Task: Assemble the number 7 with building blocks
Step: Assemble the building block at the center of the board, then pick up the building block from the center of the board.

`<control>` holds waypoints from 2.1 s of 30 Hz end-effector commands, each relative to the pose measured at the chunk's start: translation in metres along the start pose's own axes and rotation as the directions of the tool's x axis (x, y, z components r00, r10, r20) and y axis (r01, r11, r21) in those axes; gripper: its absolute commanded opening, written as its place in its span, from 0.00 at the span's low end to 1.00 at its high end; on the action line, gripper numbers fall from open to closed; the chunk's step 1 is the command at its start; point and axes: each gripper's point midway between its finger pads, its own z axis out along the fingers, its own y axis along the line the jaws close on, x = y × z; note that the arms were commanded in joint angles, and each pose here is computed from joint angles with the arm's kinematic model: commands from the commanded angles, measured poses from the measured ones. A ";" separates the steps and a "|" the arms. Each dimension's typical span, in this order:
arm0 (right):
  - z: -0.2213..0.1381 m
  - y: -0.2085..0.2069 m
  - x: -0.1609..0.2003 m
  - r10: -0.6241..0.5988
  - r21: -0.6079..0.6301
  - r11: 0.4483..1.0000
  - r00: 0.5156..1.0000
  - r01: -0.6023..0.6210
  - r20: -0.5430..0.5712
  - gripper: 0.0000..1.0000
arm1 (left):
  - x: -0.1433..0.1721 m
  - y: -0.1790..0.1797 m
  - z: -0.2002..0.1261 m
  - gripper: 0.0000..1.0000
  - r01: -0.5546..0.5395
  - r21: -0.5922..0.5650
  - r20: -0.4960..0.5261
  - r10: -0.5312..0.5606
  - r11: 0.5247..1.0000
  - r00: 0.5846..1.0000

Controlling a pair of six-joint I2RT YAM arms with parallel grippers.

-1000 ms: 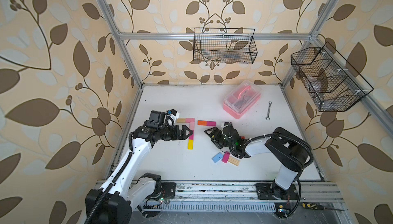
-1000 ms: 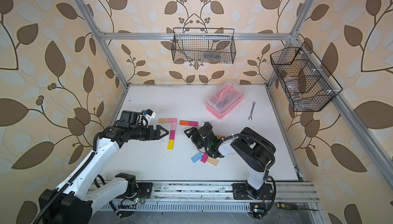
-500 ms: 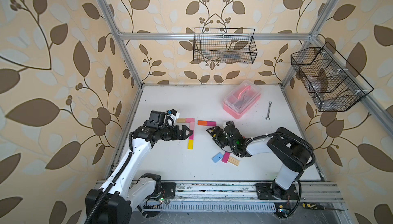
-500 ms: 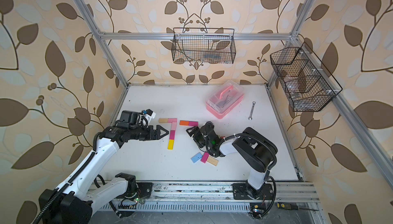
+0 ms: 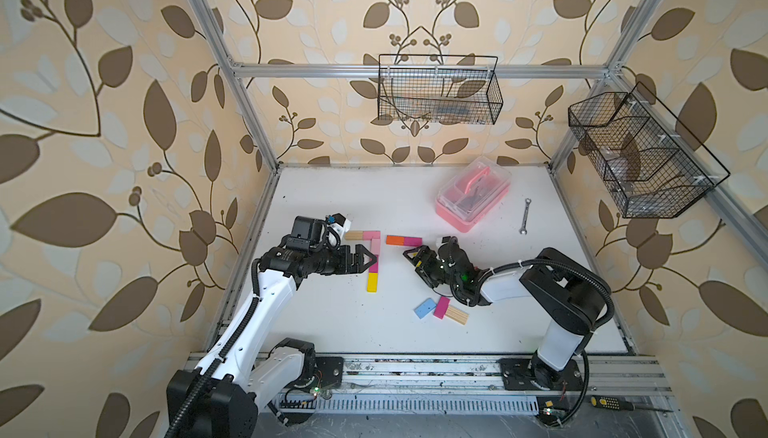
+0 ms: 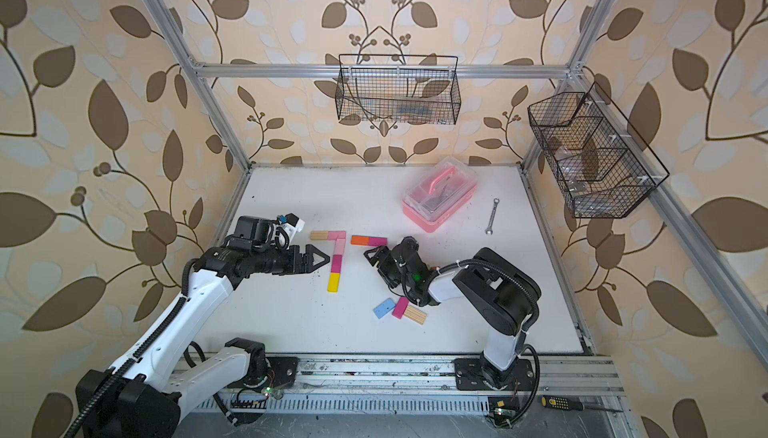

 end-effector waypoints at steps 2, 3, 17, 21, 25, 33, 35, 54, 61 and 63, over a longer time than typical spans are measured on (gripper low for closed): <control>0.007 -0.040 0.006 0.027 0.134 0.991 0.999 -0.023 -0.027 0.86 | -0.003 -0.004 -0.003 0.99 -0.031 0.021 0.017 0.031 0.999 0.999; 0.008 -0.040 0.006 0.025 0.135 0.991 0.999 -0.021 -0.029 0.86 | -0.003 -0.004 -0.003 0.99 -0.030 0.021 0.016 0.030 0.999 0.999; 0.001 -0.028 0.009 -0.035 0.130 0.991 0.998 0.042 -0.054 0.86 | -0.002 -0.004 -0.002 0.99 -0.029 0.022 0.014 0.029 0.999 0.999; -0.013 -0.013 0.005 -0.126 0.120 0.984 0.990 0.133 -0.064 0.86 | -0.002 -0.004 -0.002 0.99 -0.029 0.024 0.014 0.029 0.999 0.999; -0.037 -0.002 -0.007 -0.228 0.138 0.963 0.972 0.233 -0.051 0.86 | -0.002 -0.004 -0.001 0.99 -0.031 0.026 0.011 0.031 0.999 0.999; -0.117 0.006 -0.062 -0.344 0.199 0.923 0.938 0.331 0.034 0.86 | 0.021 -0.017 0.017 0.95 -0.150 -0.023 -0.082 0.147 0.988 0.986; -0.138 0.007 -0.075 -0.345 0.187 0.925 0.937 0.329 0.056 0.86 | 0.042 -0.023 0.032 0.95 -0.241 -0.082 -0.182 0.223 0.967 0.958; -0.213 0.027 -0.084 -0.715 0.085 0.695 0.699 0.714 -0.015 1.00 | 0.092 -0.081 0.114 0.99 -0.477 -0.163 -0.342 0.404 0.864 0.848; -0.224 0.027 -0.086 -0.749 0.156 0.652 0.662 0.742 -0.021 1.00 | 0.104 -0.073 0.124 0.99 -0.533 -0.200 -0.404 0.426 0.822 0.809; -0.225 0.027 -0.089 -0.736 0.161 0.667 0.677 0.727 -0.013 1.00 | 0.103 -0.072 0.124 0.99 -0.552 -0.213 -0.417 0.436 0.806 0.797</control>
